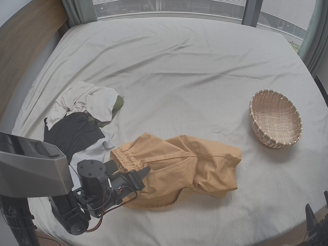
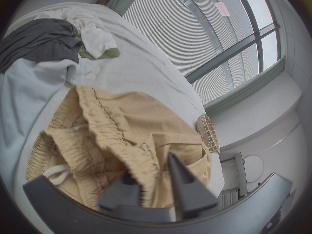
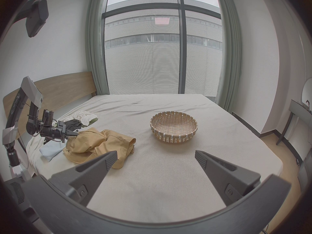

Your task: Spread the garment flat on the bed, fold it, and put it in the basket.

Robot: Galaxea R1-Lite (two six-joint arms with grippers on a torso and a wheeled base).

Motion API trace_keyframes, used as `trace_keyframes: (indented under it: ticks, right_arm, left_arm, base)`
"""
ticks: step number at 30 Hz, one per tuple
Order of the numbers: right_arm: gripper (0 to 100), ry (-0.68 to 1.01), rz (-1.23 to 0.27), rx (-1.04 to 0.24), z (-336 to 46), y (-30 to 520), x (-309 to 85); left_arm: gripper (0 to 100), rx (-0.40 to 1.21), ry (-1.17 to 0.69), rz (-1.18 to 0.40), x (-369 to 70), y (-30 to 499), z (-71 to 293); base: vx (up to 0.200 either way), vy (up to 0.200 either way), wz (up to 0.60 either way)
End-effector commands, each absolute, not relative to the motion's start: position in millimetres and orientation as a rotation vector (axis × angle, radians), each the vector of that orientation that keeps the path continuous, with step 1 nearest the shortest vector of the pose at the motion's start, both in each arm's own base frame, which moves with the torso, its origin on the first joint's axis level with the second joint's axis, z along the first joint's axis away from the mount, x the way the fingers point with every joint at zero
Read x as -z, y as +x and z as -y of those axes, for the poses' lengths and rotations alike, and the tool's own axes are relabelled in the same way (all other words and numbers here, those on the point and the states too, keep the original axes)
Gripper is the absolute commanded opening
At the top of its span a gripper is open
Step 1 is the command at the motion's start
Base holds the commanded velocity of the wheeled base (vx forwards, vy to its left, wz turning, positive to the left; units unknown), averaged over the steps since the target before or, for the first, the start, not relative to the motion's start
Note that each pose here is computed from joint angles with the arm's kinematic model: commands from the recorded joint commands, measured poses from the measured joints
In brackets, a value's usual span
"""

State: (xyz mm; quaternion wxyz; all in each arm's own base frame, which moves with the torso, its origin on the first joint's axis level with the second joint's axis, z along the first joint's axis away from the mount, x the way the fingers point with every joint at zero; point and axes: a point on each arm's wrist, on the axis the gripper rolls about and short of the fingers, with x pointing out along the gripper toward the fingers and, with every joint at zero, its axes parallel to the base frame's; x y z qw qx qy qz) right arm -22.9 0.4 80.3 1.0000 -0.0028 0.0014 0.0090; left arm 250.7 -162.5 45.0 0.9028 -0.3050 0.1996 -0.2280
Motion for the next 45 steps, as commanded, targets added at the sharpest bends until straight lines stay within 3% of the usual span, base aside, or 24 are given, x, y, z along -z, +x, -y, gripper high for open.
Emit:
trace_keyframes:
  ticks: [1,7,37,40,41,45]
  right_arm:
    - [100,-0.005,-0.006,-0.018,0,-22,-75]
    - [100,-0.005,-0.006,-0.018,0,-22,-75]
    - [100,-0.002,-0.002,-0.017,0,-22,-76]
    - [100,0.001,0.132,-0.019,-1,-27,-99]
    - [100,0.003,0.248,-0.013,-1,-33,-144]
    - [100,0.046,0.213,-0.072,0,-21,-186]
  left_arm:
    - [0,0.483,-0.688,-0.253,-89,254,148]
    - [0,0.489,-0.750,-0.140,-121,254,132]
    - [0,0.496,-0.703,-0.125,-126,243,120]
    - [0,0.500,-0.707,-0.116,-129,241,119]
    - [0,0.503,-0.709,-0.112,-130,242,120]
    - [0,0.513,-0.706,-0.120,-129,242,121]
  base:
    - [0.000,0.000,0.00]
    - [0.000,0.000,0.00]
    - [0.000,0.000,0.00]
    - [0.000,0.000,0.00]
    - [0.000,0.000,0.00]
    - [0.000,0.000,0.00]
